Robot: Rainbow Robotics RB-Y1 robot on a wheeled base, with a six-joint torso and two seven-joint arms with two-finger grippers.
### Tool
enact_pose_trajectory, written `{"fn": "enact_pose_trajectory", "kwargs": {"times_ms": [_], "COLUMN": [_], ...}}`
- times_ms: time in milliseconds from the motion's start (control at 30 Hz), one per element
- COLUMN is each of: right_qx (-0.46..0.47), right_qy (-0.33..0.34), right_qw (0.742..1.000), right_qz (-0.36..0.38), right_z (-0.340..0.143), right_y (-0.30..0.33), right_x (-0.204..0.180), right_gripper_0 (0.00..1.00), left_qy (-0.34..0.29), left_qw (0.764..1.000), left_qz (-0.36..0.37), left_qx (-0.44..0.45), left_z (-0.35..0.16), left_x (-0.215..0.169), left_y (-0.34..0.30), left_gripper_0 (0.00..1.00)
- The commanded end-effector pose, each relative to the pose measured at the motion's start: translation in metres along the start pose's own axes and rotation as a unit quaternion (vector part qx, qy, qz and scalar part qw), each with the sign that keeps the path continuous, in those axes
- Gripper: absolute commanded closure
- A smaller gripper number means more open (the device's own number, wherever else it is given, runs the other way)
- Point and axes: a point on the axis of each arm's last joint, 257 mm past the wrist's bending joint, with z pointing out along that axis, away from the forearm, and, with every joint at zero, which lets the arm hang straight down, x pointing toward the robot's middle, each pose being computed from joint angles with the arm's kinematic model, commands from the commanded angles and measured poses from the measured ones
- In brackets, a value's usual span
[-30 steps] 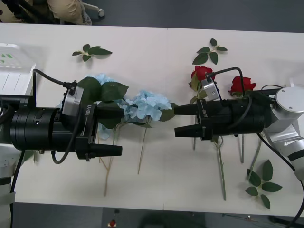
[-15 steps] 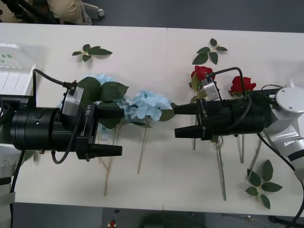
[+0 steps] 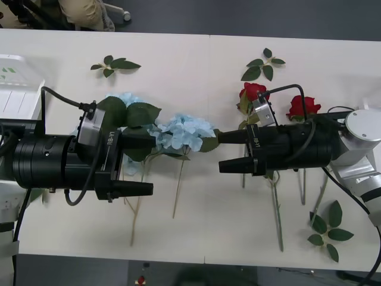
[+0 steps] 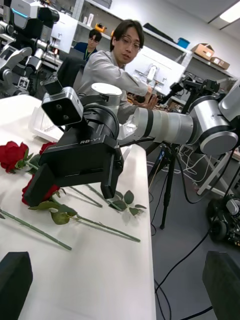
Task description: Put the red flowers into the right box and the blue flowers into the left box
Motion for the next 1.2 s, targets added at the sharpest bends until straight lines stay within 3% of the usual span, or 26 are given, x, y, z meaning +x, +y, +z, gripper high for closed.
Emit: {"fn": "enact_pose_trajectory", "kwargs": {"times_ms": [33,967,1000,1200], "right_qx": [0.0,0.0,0.004,0.028], "right_qy": [-0.009,-0.009,-0.007,-0.016], "right_qw": [0.999,0.999,1.0,0.999], "right_qz": [-0.03,-0.03,0.018,0.037], "right_z": [0.002,0.002,0.005,-0.014], "right_y": [-0.001,-0.001,0.001,-0.01], "right_x": [-0.016,-0.016,0.022,0.027], "right_gripper_0": [0.0,0.0,0.0,0.0], "left_qy": [0.001,0.001,0.001,0.001], "left_qw": [1.0,1.0,1.0,1.0], "left_qz": [0.028,0.028,0.028,0.028], "left_qx": [0.001,0.001,0.001,0.001], "left_z": [-0.002,-0.002,-0.002,-0.002], "left_x": [-0.001,-0.001,-0.001,-0.001], "left_y": [-0.006,-0.006,-0.006,-0.006], "left_gripper_0": [0.0,0.0,0.0,0.0]}}
